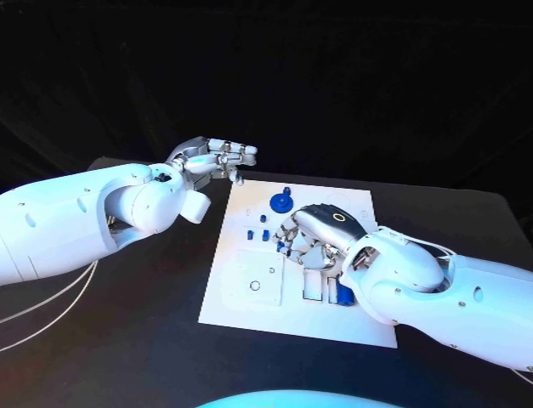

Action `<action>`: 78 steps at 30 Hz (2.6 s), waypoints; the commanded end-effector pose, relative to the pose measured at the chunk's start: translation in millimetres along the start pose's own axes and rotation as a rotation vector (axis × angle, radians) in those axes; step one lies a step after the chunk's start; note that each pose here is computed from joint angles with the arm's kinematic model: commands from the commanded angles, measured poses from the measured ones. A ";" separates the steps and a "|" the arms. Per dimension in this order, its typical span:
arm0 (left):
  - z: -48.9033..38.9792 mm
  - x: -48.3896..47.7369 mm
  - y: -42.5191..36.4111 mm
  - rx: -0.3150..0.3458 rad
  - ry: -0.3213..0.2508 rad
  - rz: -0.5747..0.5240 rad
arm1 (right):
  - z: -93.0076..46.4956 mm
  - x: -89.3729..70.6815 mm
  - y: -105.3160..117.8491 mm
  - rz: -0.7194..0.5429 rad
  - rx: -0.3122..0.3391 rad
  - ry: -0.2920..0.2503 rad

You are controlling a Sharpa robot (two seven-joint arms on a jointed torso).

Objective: Assemble the parts on the task board

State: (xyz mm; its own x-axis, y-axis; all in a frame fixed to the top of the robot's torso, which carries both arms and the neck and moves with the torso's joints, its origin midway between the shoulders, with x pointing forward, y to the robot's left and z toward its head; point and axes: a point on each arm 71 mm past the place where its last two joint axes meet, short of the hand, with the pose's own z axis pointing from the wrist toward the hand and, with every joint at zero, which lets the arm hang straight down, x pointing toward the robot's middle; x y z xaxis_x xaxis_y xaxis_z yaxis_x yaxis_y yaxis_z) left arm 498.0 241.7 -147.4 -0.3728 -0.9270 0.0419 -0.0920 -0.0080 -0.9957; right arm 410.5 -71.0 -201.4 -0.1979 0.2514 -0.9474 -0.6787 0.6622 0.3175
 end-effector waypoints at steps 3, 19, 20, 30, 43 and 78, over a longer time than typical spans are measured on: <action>0.5 5.5 -1.5 0.005 0.025 -0.011 | 2.7 15.9 3.9 0.016 -0.022 0.025; 0.7 8.6 -2.4 0.016 0.026 -0.012 | 3.8 41.6 -1.8 0.027 0.000 0.063; 0.7 8.7 -2.4 0.016 0.026 -0.012 | 3.8 41.9 -2.2 0.027 0.002 0.064; 0.6 9.4 -2.3 0.014 0.032 -0.013 | 5.4 45.1 -6.7 0.021 0.015 0.070; 0.6 9.8 -2.1 0.011 0.037 -0.014 | 7.6 47.7 -7.0 0.018 0.017 0.077; 0.8 9.2 -1.4 0.002 0.041 -0.014 | 11.3 55.9 -9.7 0.012 0.031 0.139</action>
State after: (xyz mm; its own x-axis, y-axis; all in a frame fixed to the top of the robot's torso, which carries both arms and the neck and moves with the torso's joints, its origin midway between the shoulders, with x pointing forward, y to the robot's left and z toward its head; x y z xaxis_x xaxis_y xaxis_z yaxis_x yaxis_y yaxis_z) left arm 496.0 235.6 -146.9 -0.3910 -0.9191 0.0494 -0.0952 -0.0129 -0.9954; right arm 415.1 -55.8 -252.9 -0.2838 0.1973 -0.9384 -0.6511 0.6787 0.3397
